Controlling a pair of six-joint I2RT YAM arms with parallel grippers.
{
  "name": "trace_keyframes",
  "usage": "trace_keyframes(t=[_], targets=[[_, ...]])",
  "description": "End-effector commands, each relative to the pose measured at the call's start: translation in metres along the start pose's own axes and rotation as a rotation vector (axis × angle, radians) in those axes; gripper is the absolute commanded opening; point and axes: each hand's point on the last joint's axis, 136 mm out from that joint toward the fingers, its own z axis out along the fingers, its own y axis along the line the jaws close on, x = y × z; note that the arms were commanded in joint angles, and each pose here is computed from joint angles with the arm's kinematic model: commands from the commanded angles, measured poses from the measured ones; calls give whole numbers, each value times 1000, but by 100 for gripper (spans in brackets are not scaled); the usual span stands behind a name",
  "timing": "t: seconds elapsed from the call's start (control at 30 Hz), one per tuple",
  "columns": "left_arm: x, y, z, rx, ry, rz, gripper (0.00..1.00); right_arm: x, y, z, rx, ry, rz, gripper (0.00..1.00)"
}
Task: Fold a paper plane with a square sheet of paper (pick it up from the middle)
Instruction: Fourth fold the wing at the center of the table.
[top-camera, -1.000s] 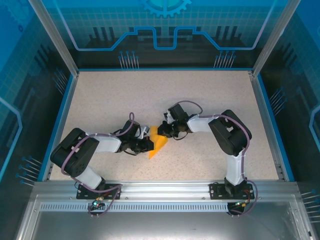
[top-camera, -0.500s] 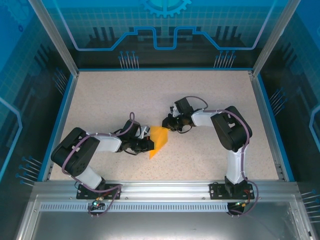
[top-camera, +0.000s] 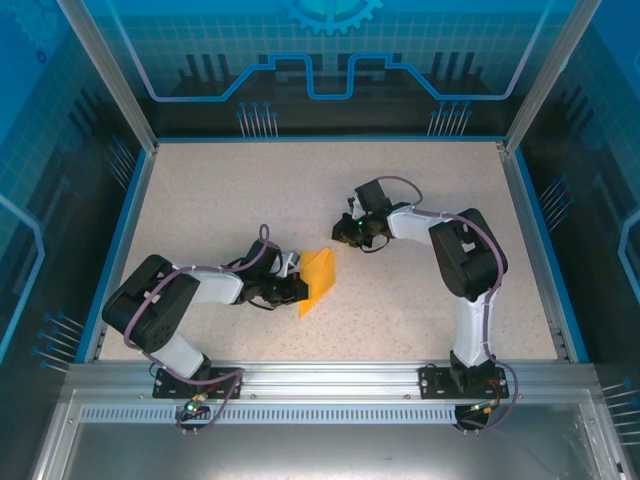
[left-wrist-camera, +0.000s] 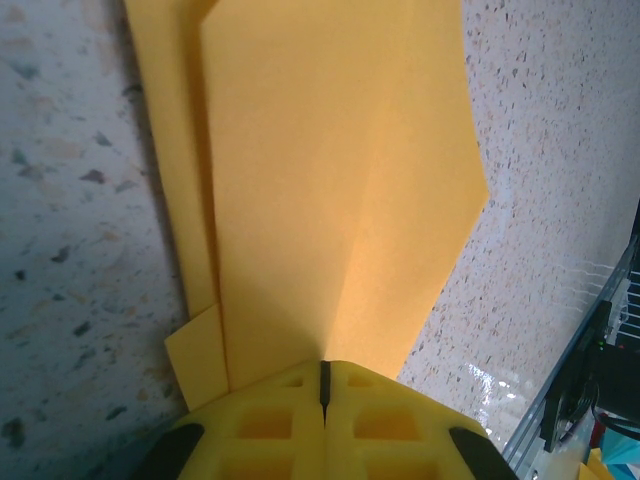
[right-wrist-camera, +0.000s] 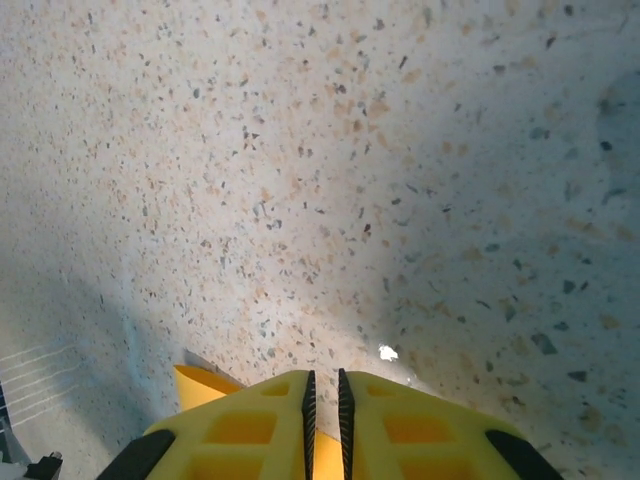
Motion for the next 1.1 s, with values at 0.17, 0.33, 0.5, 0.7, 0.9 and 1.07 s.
trace_keyframes(t=[0.17, 0.33, 0.5, 0.7, 0.9, 1.07], targets=[[35, 33, -8, -144, 105, -79, 13, 47, 22, -37, -1, 14, -70, 21], [6, -7, -29, -101, 25, 4, 25, 82, 17, -41, 14, 16, -44, 27], [-13, -26, -41, -105, -13, 61, 28, 107, 13, -39, 21, 22, -21, 35], [-20, -18, -36, -149, 3, 67, 26, 128, 7, -36, 0, 29, 17, 45], [-20, -9, -31, -168, 15, 59, 25, 137, 6, -38, 13, -1, 32, 52], [-20, -6, -31, -172, 16, 57, 25, 142, 6, -34, 9, 6, 46, 53]])
